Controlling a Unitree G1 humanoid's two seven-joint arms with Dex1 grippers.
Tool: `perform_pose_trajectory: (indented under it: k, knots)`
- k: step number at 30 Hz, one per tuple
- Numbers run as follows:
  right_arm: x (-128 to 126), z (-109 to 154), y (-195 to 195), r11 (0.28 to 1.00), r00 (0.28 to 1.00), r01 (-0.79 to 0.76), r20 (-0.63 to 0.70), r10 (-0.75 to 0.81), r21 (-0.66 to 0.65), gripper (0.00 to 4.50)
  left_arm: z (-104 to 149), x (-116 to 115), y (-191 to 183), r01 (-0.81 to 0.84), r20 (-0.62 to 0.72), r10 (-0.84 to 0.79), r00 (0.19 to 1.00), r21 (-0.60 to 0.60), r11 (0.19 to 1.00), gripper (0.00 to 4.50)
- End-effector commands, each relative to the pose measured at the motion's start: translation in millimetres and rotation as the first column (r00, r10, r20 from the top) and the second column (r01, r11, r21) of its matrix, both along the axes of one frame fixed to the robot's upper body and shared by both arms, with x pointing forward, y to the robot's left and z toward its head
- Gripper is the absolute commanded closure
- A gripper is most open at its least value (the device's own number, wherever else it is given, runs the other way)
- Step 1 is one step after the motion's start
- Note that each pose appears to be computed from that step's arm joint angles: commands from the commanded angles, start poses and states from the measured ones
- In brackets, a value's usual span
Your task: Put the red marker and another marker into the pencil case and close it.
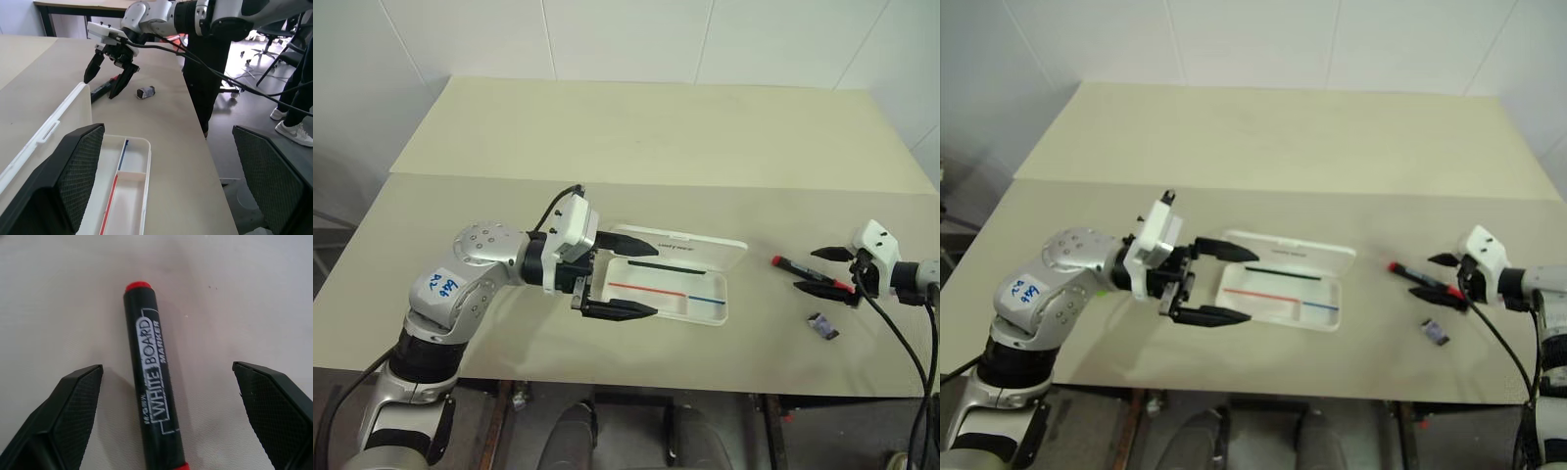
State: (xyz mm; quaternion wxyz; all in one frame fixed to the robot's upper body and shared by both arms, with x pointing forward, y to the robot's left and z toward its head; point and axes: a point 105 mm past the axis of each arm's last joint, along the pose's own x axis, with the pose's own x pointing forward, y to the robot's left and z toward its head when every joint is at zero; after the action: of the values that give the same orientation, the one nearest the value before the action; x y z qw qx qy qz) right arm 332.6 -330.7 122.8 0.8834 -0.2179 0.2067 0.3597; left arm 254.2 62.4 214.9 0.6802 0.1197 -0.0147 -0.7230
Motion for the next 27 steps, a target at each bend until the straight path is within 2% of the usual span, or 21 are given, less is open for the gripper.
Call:
perform_pose_trajectory:
  k: [1,9,10,14,20,23,27]
  knots:
    - [-3.0,-0.6,-4.1,1.0,1.0,-0.018,-0.024,0.018,-0.022,0.91,9.4,-5.0,0.2,0.008,0.057,-0.008,0.998,-0.009,1.0,0.0]
    - [-4.0,-6.1,5.1,0.998,0.997,-0.067,-0.041,0.067,-0.002,3.78,11.6,-3.1,6.6,-0.025,0.077,0.024,0.997,0.005,1.0,0.0]
    - [-3.9,-6.8,6.2,0.997,0.997,-0.072,-0.039,0.072,-0.004,3.92,11.5,-3.0,7.6,-0.027,0.077,0.026,0.997,0.007,1.0,0.0]
    - [-1.7,-3.9,5.8,0.997,0.997,-0.07,-0.024,0.069,-0.04,3.92,5.4,-0.5,17.8,-0.044,0.084,0.041,0.996,0.038,0.998,0.0]
    - [-0.5,32.1,9.5,0.992,0.99,-0.11,0.087,0.115,-0.053,3.92,-10.6,1.6,41.3,-0.077,0.078,0.07,0.994,0.093,0.993,0.0]
    - [-8.0,50.1,19.8,0.984,0.977,-0.169,0.12,0.175,-0.06,3.92,-16.4,3.0,50.6,-0.1,0.069,0.093,0.993,0.106,0.989,0.0]
    - [-34.4,61.9,52.7,0.96,0.955,-0.279,0.096,0.281,-0.025,3.92,-20.2,4.2,59.9,-0.125,0.07,0.118,0.991,0.115,0.985,0.0]
